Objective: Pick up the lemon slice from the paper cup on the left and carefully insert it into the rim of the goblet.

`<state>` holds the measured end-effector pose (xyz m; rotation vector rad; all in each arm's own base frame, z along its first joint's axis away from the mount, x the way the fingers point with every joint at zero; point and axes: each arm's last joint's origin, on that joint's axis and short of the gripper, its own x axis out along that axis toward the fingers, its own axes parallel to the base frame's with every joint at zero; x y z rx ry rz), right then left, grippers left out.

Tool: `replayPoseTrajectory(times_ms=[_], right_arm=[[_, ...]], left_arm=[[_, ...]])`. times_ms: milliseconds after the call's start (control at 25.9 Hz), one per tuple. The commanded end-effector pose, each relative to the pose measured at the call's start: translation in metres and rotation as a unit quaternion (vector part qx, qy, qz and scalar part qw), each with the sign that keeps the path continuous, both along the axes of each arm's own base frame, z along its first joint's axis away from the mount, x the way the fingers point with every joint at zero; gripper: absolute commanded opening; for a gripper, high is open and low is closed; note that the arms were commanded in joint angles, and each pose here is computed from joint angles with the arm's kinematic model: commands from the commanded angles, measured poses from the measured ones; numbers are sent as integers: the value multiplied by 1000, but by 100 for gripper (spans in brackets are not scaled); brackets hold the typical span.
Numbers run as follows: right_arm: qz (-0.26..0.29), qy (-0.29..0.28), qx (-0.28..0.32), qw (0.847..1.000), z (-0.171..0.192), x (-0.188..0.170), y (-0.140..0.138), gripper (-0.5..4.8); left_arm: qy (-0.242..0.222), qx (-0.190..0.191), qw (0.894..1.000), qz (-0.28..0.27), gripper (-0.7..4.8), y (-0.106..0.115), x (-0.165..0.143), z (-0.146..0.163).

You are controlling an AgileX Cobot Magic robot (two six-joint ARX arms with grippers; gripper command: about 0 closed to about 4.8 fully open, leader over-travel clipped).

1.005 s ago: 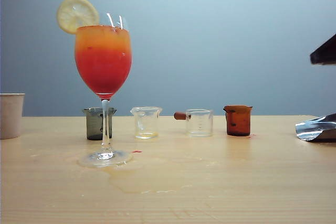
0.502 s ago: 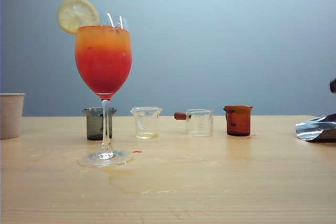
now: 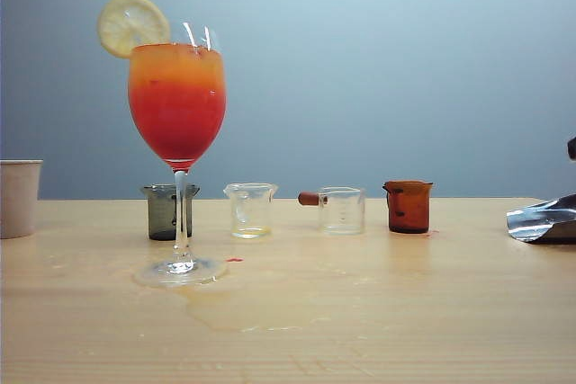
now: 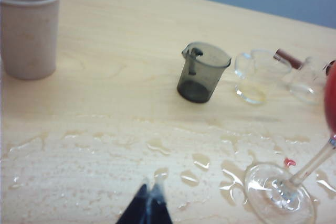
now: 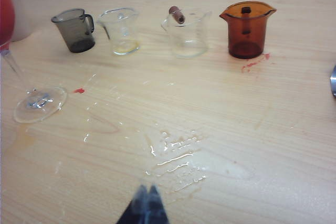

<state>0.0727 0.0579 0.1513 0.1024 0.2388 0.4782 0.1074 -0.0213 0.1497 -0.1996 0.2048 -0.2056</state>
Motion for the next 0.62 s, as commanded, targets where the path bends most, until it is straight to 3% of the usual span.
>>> replayPoseTrajectory(times_ms=[39, 387, 618], right_arm=[[1, -1, 1, 1000, 1, 0, 0, 0], [-18, 0, 1, 1000, 0, 2, -3, 0], [-104, 4, 6, 995, 0, 12, -20, 0]], left_arm=[[-8, 0, 1000, -1, -5, 0, 0, 2], [-6, 1, 1000, -1, -5, 0, 0, 2], [-32, -4, 999, 0, -5, 1, -4, 7]])
